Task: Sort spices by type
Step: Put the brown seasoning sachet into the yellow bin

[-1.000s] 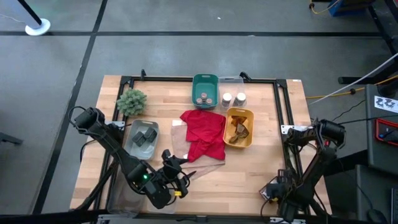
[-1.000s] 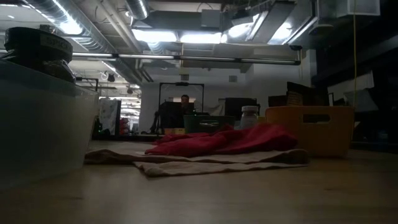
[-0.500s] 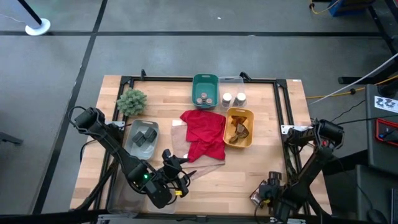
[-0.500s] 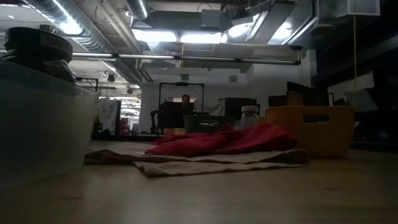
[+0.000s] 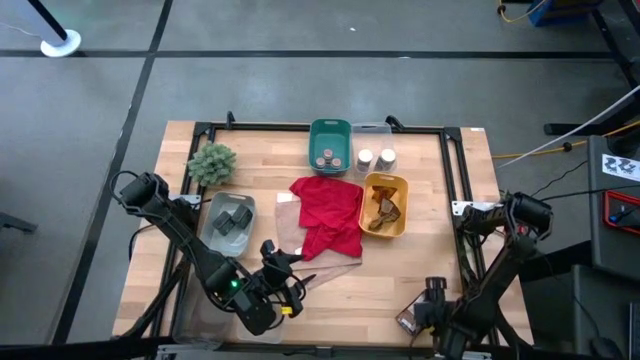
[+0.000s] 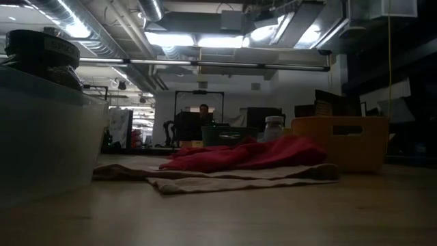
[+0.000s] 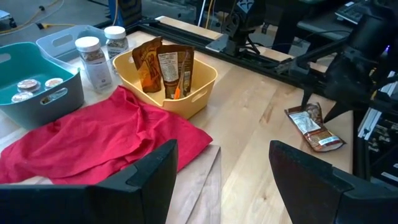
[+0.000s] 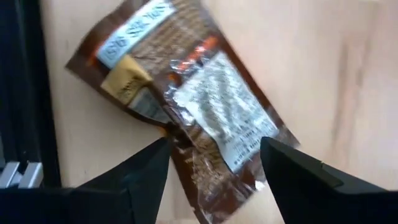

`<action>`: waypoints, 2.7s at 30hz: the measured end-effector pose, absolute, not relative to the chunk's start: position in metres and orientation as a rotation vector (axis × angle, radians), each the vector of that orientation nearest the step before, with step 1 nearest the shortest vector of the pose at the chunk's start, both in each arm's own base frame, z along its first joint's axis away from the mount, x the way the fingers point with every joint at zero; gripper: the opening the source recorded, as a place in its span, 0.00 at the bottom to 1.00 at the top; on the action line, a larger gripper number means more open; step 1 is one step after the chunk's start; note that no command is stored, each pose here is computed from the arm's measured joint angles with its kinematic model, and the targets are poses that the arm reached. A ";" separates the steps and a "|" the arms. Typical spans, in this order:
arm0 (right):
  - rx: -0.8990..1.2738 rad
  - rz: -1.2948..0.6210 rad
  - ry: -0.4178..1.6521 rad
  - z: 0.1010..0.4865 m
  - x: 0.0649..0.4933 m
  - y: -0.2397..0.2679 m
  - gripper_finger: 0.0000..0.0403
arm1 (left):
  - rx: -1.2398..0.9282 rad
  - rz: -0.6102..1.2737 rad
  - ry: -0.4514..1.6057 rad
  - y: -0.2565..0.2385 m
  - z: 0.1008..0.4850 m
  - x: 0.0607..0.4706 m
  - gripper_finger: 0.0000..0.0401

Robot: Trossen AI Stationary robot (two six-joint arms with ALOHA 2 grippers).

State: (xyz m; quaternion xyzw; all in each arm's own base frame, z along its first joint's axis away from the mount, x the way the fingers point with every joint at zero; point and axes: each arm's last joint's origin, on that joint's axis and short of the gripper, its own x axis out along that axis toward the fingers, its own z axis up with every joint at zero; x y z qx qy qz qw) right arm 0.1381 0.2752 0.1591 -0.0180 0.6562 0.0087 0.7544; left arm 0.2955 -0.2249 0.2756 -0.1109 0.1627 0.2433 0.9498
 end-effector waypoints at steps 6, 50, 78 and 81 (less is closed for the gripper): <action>-0.151 0.142 1.425 0.148 0.141 0.282 0.63 | -0.225 0.493 0.331 -0.225 0.276 0.295 0.59; -0.648 -0.248 1.559 0.222 0.196 0.219 0.10 | -0.198 0.490 0.339 -0.225 0.275 0.295 0.59; -0.594 -0.513 1.379 0.289 0.163 0.038 0.08 | -0.149 0.490 0.362 -0.224 0.273 0.294 0.59; -0.660 -0.577 1.413 0.290 0.166 0.020 0.08 | -0.147 0.491 0.363 -0.224 0.273 0.294 0.59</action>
